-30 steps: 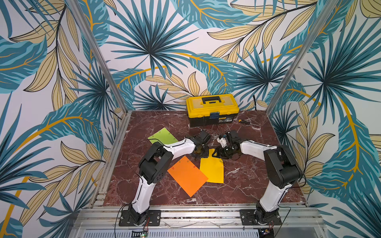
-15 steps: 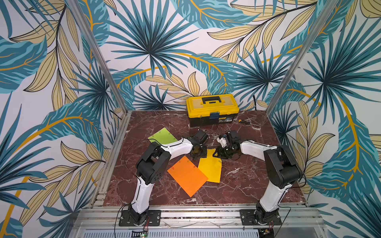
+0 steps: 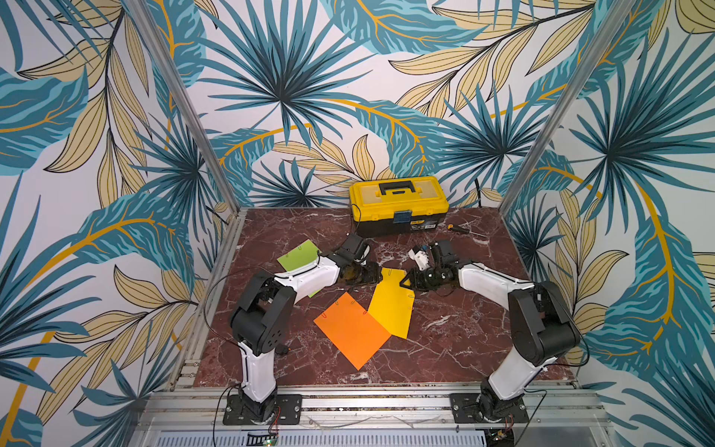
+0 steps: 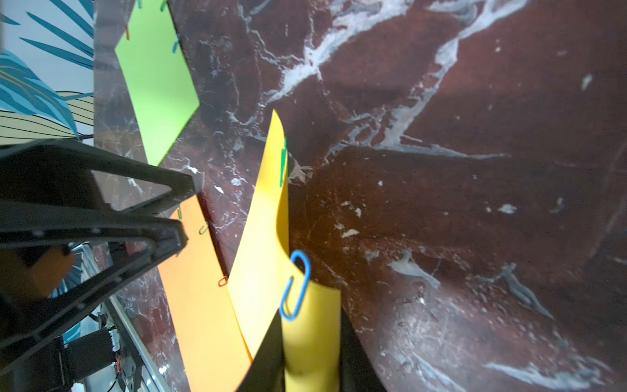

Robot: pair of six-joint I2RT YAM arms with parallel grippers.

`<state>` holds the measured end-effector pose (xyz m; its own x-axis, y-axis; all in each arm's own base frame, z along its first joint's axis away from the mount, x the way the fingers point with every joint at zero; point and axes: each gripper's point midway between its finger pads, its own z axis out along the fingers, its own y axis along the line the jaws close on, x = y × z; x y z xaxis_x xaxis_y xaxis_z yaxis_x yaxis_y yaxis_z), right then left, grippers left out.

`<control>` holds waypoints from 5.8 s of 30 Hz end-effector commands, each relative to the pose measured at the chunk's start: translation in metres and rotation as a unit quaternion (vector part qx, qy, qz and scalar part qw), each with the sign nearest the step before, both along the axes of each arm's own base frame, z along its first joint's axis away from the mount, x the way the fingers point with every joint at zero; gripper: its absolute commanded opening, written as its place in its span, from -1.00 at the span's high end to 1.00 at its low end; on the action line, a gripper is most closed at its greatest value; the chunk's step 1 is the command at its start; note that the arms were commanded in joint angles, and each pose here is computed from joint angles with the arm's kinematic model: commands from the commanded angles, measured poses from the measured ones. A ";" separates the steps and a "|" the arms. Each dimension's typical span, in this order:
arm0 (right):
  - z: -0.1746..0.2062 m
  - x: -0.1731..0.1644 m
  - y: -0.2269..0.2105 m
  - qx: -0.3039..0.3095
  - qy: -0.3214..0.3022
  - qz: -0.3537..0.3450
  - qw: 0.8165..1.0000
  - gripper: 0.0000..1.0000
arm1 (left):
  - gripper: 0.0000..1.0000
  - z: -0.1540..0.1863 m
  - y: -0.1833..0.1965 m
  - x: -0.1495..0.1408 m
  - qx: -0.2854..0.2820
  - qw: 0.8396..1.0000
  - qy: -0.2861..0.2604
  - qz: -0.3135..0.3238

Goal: Unclip the paperclips from the documents
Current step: Pick up the document from the center of the board, then remove the paper clip from the document.

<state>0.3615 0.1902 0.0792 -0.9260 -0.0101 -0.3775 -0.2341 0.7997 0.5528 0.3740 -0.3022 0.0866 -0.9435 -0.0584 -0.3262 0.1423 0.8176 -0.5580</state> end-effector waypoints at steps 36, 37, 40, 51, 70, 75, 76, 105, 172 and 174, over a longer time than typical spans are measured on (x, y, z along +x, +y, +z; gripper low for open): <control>0.065 -0.005 0.016 0.065 -0.100 0.075 0.990 0.54 | 0.11 0.047 -0.033 0.002 -0.236 0.938 -0.113 -0.228; 0.063 -0.005 0.015 0.063 -0.098 0.073 0.990 0.54 | 0.18 0.048 -0.033 0.002 -0.237 0.938 -0.114 -0.227; 0.061 -0.004 0.015 0.061 -0.096 0.072 0.991 0.52 | 0.38 0.048 -0.032 0.001 -0.236 0.939 -0.113 -0.224; 0.063 0.001 0.011 0.039 -0.100 0.069 0.992 0.44 | 0.91 0.054 -0.029 0.009 -0.218 0.945 -0.133 -0.205; 0.106 0.015 -0.057 -0.119 -0.160 -0.015 0.980 -0.31 | 1.00 0.115 -0.025 0.004 -0.207 0.920 -0.234 -0.236; 0.132 0.010 -0.049 -0.100 -0.183 0.009 0.978 -0.47 | 1.00 0.128 -0.017 -0.020 -0.180 0.915 -0.227 -0.281; 0.137 0.009 -0.047 -0.094 -0.188 0.015 0.978 -0.48 | 1.00 0.132 -0.014 -0.024 -0.173 0.914 -0.228 -0.289; 0.188 -0.033 0.038 0.039 -0.246 0.253 0.935 -0.57 | 1.00 0.149 0.018 -0.105 -0.130 0.898 -0.170 -0.384; 0.187 -0.065 0.095 0.152 -0.207 0.349 0.901 0.93 | 1.00 0.150 0.018 -0.114 -0.140 0.890 -0.172 -0.398; 0.186 -0.065 0.095 0.151 -0.206 0.349 0.901 0.95 | 1.00 0.150 0.018 -0.114 -0.139 0.890 -0.173 -0.398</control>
<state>0.3009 0.2825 0.2630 -0.5079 -0.3719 -0.7770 -0.8614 0.2294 0.4532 0.2661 -0.2860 0.2275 -0.5973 0.4584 -0.6582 0.7950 0.2299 -0.5613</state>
